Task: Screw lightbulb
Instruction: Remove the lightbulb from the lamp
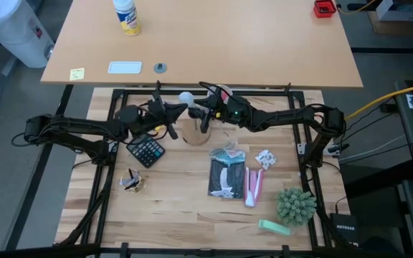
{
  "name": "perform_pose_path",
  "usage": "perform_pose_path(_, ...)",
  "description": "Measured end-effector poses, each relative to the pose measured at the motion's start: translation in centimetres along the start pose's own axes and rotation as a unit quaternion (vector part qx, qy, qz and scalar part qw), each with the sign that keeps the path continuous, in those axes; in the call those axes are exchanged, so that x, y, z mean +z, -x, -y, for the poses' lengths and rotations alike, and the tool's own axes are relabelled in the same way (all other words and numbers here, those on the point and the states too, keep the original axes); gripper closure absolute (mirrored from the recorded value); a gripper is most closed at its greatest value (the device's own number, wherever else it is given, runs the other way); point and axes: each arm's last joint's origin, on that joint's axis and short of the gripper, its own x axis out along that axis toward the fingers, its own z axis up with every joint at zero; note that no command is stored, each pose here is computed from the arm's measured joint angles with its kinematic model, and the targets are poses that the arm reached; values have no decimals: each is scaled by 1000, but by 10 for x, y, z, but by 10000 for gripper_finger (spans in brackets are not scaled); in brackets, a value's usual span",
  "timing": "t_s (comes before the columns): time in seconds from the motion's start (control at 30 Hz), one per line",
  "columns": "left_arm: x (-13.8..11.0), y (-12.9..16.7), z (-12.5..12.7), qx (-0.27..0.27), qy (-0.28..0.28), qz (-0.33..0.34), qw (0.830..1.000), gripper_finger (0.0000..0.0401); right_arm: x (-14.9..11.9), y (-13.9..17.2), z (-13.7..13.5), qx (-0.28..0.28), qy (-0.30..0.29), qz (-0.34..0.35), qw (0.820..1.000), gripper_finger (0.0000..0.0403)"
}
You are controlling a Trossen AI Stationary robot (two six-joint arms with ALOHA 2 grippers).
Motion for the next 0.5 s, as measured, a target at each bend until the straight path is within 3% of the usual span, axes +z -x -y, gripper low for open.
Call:
perform_pose_path(0.27, 8, 6, -2, 1, -5, 10, 1000, 400, 6, 2, 0, 0, 2, 10, 1000, 242)
perform_pose_path(0.5, 8, 6, -3, 1, -7, 9, 1000, 400, 35, 24, 1, -14, 38, 0, 999, 242)
